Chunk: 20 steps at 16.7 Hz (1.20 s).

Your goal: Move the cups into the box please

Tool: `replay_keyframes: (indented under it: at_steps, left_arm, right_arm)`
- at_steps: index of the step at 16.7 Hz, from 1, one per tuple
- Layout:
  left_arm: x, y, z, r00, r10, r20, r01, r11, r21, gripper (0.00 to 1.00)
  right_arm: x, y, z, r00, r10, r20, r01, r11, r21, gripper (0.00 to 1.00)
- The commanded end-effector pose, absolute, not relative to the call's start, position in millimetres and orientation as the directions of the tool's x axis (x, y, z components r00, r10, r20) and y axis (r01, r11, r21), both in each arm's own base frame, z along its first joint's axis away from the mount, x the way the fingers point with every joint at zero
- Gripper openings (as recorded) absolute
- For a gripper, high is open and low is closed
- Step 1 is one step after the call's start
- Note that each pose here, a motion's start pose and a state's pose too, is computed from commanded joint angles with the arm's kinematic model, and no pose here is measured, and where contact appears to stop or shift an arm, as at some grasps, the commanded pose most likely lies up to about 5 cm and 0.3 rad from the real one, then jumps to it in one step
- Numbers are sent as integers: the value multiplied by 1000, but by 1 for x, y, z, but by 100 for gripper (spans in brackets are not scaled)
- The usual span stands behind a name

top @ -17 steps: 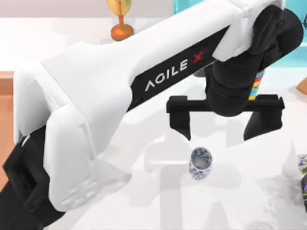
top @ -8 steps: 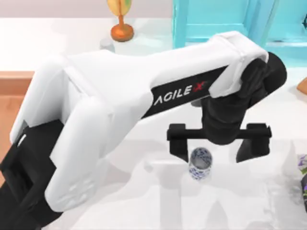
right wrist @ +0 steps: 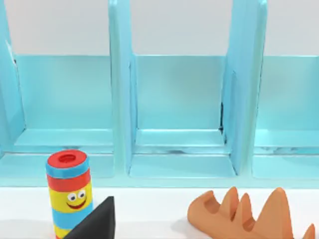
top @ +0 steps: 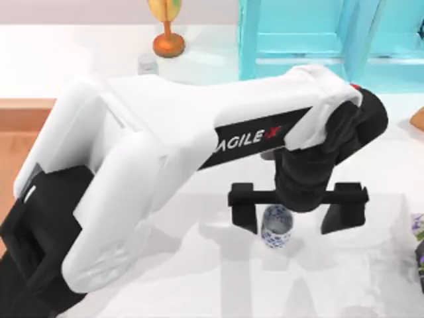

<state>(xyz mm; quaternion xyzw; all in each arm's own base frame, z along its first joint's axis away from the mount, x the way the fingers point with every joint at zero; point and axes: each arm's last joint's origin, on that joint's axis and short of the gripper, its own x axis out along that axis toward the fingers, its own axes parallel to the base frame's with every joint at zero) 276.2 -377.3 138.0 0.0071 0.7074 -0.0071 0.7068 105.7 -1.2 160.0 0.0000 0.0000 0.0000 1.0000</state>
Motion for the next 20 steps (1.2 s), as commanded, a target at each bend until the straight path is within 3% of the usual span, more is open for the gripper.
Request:
replay_keyframes:
  at_steps: [12, 20]
  left_arm:
    - [276, -377, 138, -1, 0, -1000, 20, 1000, 0, 2]
    - [276, -377, 138, -1, 0, -1000, 20, 1000, 0, 0]
  right_arm:
    - [106, -1, 160, 1000, 0, 0, 0, 1000, 0, 100]
    - [106, -1, 160, 1000, 0, 0, 0, 1000, 0, 100]
